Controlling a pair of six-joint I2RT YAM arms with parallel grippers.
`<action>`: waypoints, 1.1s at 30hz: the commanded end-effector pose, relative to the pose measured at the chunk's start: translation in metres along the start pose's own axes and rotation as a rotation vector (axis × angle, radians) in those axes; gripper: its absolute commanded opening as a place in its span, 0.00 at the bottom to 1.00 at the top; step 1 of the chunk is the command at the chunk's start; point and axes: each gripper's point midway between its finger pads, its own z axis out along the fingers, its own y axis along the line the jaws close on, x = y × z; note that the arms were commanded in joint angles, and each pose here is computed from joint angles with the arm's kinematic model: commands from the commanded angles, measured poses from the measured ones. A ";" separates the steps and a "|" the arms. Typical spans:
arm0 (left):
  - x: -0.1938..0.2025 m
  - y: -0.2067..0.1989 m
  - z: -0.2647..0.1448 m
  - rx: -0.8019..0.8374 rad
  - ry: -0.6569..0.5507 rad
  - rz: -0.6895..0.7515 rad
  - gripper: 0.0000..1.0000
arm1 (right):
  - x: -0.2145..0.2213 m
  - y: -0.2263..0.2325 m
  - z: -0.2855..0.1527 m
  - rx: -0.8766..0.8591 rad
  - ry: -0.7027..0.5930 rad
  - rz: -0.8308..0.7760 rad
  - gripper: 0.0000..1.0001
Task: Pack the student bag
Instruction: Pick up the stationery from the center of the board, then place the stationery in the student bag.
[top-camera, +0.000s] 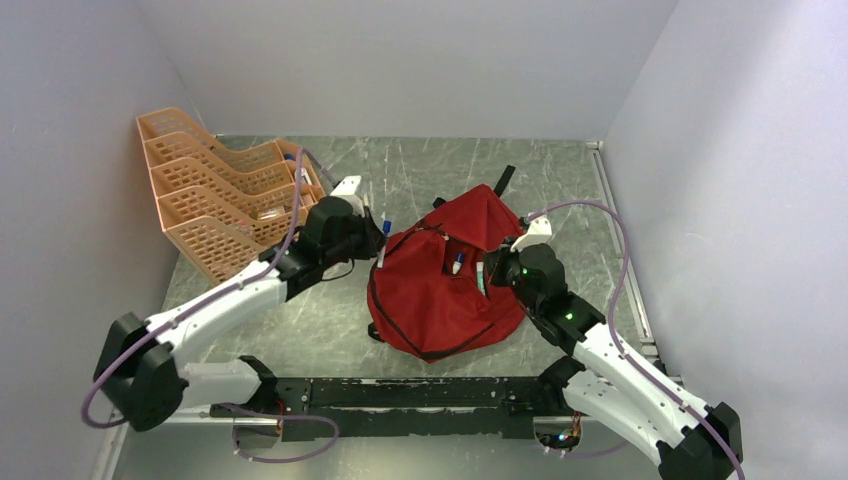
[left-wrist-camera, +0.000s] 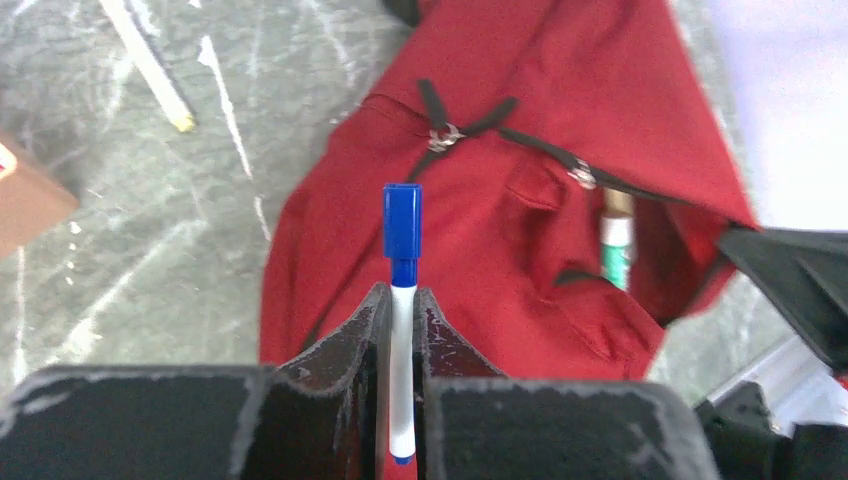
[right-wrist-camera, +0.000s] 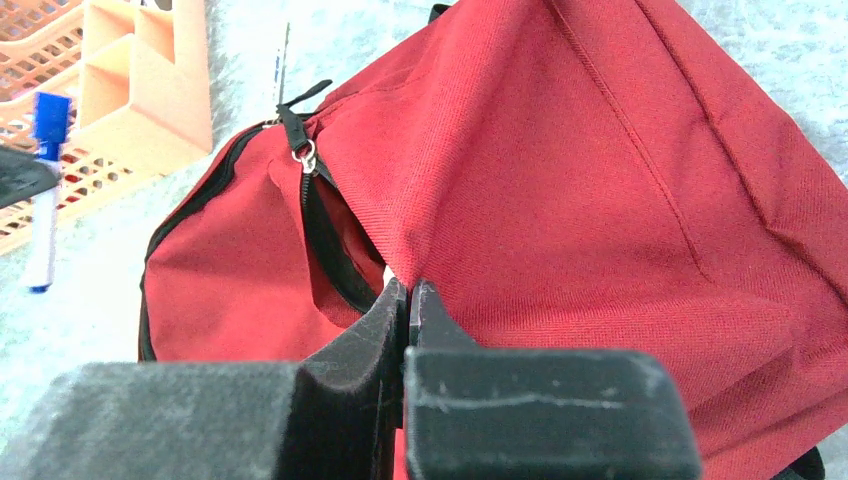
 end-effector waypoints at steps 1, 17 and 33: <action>-0.002 -0.015 -0.027 0.046 -0.062 -0.057 0.05 | -0.006 0.004 0.001 -0.014 -0.031 0.025 0.00; 0.100 -0.137 -0.028 0.343 0.085 -0.077 0.05 | -0.006 0.006 -0.001 -0.024 -0.022 0.025 0.00; 0.089 -0.175 0.017 0.316 0.069 -0.091 0.05 | -0.002 0.009 -0.003 -0.046 -0.005 0.026 0.00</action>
